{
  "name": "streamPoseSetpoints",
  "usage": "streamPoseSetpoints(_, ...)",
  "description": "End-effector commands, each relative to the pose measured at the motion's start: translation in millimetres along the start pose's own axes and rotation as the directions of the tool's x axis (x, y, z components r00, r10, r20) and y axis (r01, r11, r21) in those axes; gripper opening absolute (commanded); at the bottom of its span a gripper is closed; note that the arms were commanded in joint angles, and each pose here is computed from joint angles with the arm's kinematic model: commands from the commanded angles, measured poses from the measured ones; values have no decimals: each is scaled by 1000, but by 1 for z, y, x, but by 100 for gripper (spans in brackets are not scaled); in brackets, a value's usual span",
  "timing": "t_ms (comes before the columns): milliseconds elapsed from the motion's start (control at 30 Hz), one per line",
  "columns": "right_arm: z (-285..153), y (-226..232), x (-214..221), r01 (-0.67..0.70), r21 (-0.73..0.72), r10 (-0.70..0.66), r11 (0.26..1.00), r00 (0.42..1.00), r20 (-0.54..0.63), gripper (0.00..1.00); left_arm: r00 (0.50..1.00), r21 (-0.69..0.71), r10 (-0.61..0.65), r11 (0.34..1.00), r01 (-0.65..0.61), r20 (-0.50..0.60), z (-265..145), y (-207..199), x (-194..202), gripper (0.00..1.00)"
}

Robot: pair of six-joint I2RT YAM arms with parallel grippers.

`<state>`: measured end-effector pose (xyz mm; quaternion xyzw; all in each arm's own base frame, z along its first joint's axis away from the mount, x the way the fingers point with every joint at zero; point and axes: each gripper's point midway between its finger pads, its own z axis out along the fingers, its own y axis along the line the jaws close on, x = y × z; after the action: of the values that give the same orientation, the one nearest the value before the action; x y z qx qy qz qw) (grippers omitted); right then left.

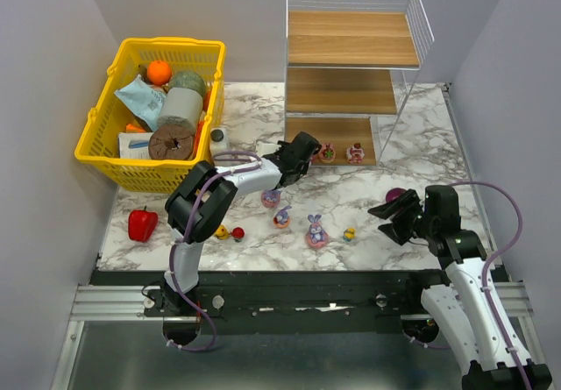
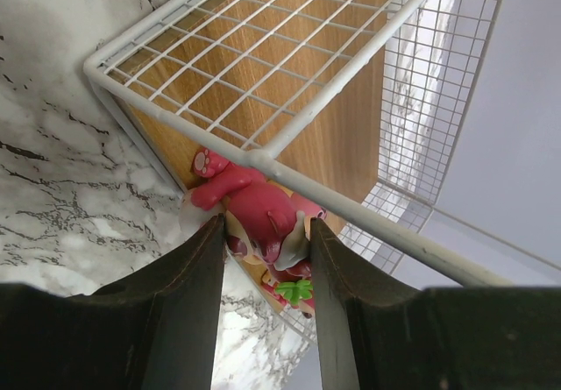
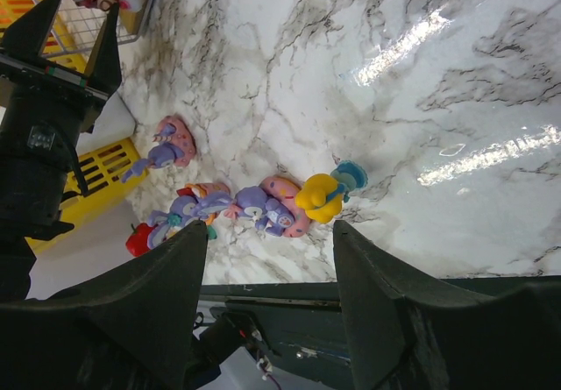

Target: Place and organize the plastic toys onto the shelf

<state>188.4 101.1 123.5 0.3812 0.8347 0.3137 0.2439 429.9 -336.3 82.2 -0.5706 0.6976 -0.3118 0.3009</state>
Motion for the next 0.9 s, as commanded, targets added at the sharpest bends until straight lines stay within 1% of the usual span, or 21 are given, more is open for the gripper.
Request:
streamPoseSetpoints(0, 0, -5, 2, 9, 1, -9, 1000, 1000, -2, 67, 998, 16, 17, 1000, -18, 69, 8, 4, -12, 24)
streamPoseSetpoints(233, 0, -6, 4, 4, 0, -4, 1000, 1000, -7, 67, 997, 11, 11, 1000, -12, 75, 11, 5, -11, 29)
streamPoseSetpoints(533, 1, -9, 5, 3, 5, -3, 1000, 1000, -13, 67, 990, 9, -49, 999, 48, 130, 8, 3, -20, 28)
streamPoseSetpoints(567, 1, -8, 5, 6, 3, -6, 1000, 1000, -11, 67, 988, 14, -58, 998, 56, 141, 6, 1, -21, 26)
streamPoseSetpoints(700, 1, -9, 5, 5, 6, -5, 1000, 1000, -10, 67, 981, 4, -64, 998, 65, 183, 3, 1, -28, 26)
streamPoseSetpoints(867, 1, -11, 6, 8, 10, -8, 1000, 1000, -16, 67, 976, 21, -88, 996, 85, 197, 3, -3, -30, 26)
